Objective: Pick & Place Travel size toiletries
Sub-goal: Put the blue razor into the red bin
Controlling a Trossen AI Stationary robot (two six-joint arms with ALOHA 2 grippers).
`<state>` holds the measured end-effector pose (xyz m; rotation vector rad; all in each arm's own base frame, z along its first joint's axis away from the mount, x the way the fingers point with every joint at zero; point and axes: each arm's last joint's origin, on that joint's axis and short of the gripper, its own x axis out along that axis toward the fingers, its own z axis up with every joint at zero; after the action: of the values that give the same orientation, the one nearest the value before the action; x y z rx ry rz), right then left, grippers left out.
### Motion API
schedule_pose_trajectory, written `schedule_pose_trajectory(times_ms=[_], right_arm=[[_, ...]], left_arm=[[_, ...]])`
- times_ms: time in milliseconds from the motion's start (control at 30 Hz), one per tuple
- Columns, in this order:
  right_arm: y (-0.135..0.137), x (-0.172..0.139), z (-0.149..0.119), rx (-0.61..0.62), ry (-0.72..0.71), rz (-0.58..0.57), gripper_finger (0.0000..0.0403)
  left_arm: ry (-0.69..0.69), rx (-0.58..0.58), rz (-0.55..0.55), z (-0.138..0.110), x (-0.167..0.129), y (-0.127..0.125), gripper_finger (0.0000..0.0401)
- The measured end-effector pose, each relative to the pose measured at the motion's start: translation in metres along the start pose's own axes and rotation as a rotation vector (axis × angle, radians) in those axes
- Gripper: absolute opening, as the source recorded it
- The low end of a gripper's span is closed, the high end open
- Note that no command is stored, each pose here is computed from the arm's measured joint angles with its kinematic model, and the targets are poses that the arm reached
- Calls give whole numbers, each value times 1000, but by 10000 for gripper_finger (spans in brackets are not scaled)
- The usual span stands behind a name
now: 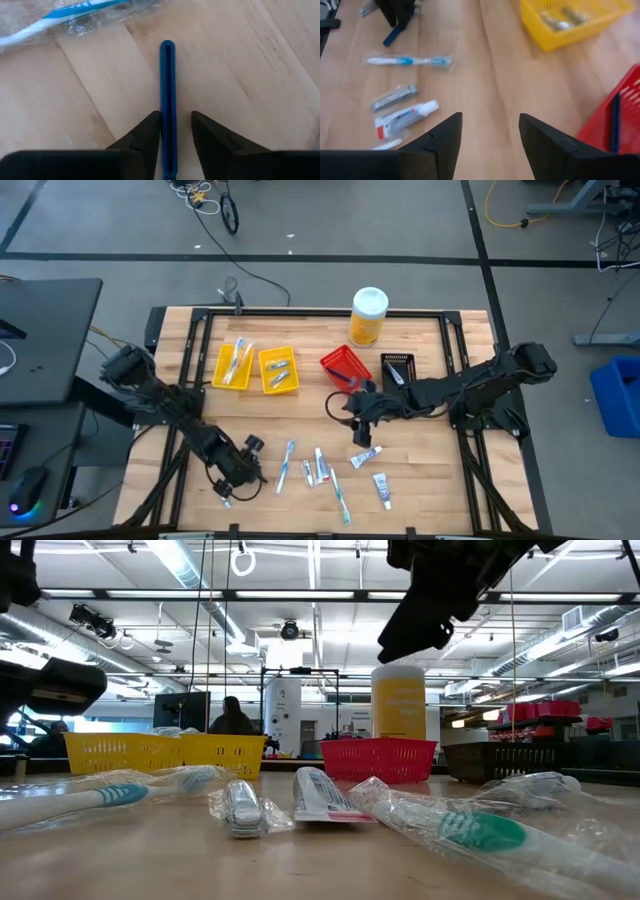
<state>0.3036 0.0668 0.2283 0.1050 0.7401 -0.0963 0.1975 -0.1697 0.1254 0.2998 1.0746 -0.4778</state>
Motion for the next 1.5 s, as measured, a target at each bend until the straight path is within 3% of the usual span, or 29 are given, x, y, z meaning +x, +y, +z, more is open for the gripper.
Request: schedule_pose_trajectory(times_ms=[233, 367, 600, 767, 1000, 1167, 1500], right_arm=[[-5, 2, 13, -53, -122, -15, 213], [-6, 2, 18, -52, -159, 27, 203], [-7, 6, 20, -92, -176, 34, 184], [-2, 27, 14, -121, -154, 91, 185], [5, 63, 12, -254, -264, 103, 214], [7, 79, 8, -283, -295, 101, 224], [-3, 89, 12, -183, -351, 90, 199]], left_arm=[[-9, -145, 51, 0, 0, 1, 55], [-12, -157, 62, 0, 0, 2, 34], [-66, -194, 161, 1, -7, 6, 40], [-184, -226, 193, 10, -30, 13, 36], [-344, -376, 370, 19, -60, 46, 40], [-393, -460, 452, 21, -68, 72, 39], [-498, -358, 547, 32, -77, 102, 46]])
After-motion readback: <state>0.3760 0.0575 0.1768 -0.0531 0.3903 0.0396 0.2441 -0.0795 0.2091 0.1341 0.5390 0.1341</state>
